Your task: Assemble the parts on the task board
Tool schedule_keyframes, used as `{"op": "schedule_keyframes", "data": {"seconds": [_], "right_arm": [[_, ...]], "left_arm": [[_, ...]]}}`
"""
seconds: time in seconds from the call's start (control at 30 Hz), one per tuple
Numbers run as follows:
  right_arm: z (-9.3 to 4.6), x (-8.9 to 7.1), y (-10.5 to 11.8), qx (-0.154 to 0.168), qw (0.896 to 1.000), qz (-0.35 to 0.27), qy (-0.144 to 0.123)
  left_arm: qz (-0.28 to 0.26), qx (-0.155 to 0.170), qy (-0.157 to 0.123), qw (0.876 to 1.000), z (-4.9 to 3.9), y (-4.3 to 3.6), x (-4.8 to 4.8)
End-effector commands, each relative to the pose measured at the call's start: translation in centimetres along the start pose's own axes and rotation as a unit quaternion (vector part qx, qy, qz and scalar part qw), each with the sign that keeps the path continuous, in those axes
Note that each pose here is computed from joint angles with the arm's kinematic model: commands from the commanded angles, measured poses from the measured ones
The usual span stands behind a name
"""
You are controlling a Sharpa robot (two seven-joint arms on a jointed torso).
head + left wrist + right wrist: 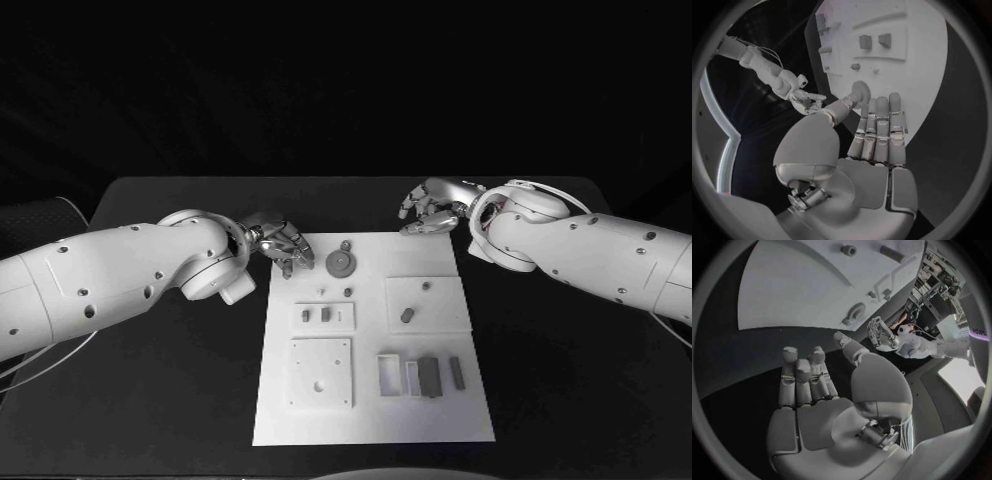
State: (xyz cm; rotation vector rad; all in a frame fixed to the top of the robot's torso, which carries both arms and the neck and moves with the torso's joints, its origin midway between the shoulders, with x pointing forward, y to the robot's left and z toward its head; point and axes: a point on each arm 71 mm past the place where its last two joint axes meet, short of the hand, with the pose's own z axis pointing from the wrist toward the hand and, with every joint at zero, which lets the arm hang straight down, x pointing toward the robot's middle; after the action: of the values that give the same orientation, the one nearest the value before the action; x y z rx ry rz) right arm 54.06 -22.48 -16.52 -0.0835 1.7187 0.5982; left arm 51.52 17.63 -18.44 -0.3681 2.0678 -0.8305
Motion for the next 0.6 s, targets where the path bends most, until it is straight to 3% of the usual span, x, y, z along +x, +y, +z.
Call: {"op": "schedule_keyframes", "data": {"seconds": [0.03,0.2,0.37,0.43,0.6], "right_arm": [[0.0,0.1,0.0,-0.004,1.0,0.001,0.004],[0.1,0.2,0.0,-0.004,1.0,0.001,0.003],[0.1,0.3,0.0,-0.004,1.0,0.002,0.004],[0.1,0.3,0.0,-0.004,1.0,0.002,0.005],[0.1,0.4,0.0,-0.004,1.0,0.002,0.006]], "left_arm": [[0.075,0.117,-0.043,0.989,0.1,-1.98,-0.18],[0.164,0.155,-0.06,0.972,0.81,-2.84,0.01],[0.229,0.217,-0.085,0.945,1.05,-4.55,0.93],[0.273,0.247,-0.092,0.925,0.99,-5.14,1.66],[0.32,0.276,-0.073,0.903,1.0,-5.98,3.59]]}}
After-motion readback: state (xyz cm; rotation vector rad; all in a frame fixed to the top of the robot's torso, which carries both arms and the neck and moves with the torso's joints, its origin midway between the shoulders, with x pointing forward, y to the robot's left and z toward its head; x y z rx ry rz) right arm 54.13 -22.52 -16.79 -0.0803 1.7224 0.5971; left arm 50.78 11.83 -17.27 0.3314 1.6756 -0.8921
